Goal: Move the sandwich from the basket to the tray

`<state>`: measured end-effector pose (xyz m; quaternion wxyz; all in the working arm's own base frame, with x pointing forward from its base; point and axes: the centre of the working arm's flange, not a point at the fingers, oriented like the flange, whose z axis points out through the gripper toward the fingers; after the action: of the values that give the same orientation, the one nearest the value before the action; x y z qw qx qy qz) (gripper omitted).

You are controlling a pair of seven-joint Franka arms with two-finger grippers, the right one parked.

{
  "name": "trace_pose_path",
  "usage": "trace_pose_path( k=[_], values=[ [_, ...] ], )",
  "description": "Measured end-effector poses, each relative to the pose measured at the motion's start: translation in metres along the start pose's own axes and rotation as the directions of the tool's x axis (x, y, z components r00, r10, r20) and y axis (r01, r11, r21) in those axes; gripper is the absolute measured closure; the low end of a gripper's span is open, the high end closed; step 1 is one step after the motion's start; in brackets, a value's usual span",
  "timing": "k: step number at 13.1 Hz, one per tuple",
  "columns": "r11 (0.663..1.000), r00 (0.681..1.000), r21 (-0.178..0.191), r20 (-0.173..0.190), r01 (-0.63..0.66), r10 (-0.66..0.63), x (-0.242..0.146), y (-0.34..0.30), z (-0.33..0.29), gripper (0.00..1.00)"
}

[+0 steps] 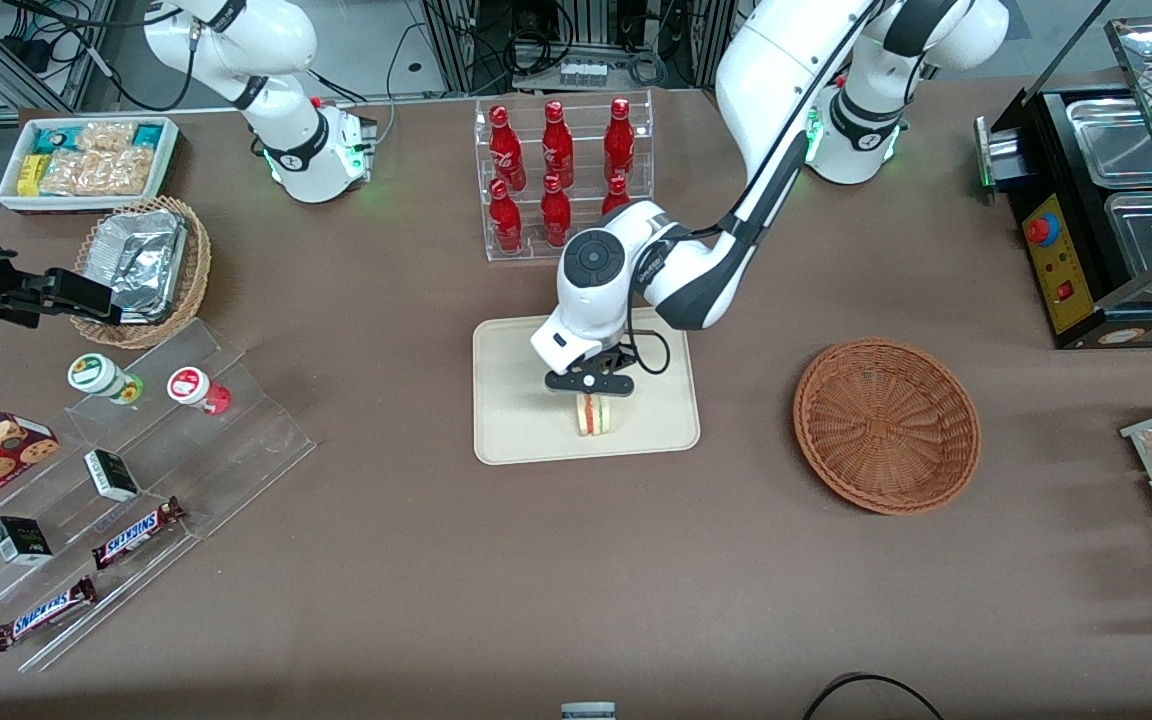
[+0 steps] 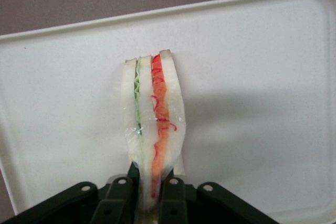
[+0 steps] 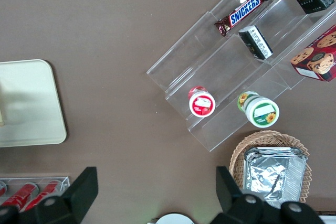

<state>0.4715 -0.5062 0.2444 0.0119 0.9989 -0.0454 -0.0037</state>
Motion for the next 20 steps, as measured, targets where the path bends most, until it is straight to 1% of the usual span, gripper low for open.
trace_pose_path(
  k=[1, 4, 7, 8, 11, 13, 14, 15, 17, 20],
  values=[
    [1.000, 1.000, 0.001, 0.002, -0.002, 0.002, -0.002, 0.001, 0.001, 0.70],
    [1.000, 1.000, -0.005, -0.008, 0.003, -0.003, 0.003, 0.002, -0.004, 0.37],
    [1.000, 1.000, 0.001, -0.015, 0.019, -0.019, 0.013, -0.004, -0.034, 0.05],
    [0.999, 0.999, 0.005, -0.019, 0.036, -0.036, 0.018, -0.011, -0.057, 0.00],
    [0.992, 0.992, -0.004, -0.034, 0.123, -0.123, 0.045, -0.060, -0.135, 0.00],
    [0.982, 0.981, -0.002, -0.028, 0.189, -0.189, 0.057, -0.104, -0.183, 0.00],
    [0.976, 0.976, -0.008, -0.026, 0.217, -0.217, 0.062, -0.128, -0.207, 0.00],
    [0.975, 0.975, -0.009, -0.023, 0.222, -0.223, 0.065, -0.152, -0.228, 0.00],
    [0.977, 0.977, 0.009, -0.001, 0.214, -0.214, 0.067, -0.198, -0.257, 0.00],
    [0.981, 0.981, 0.030, 0.032, 0.193, -0.193, 0.071, -0.273, -0.284, 0.00]
  ],
)
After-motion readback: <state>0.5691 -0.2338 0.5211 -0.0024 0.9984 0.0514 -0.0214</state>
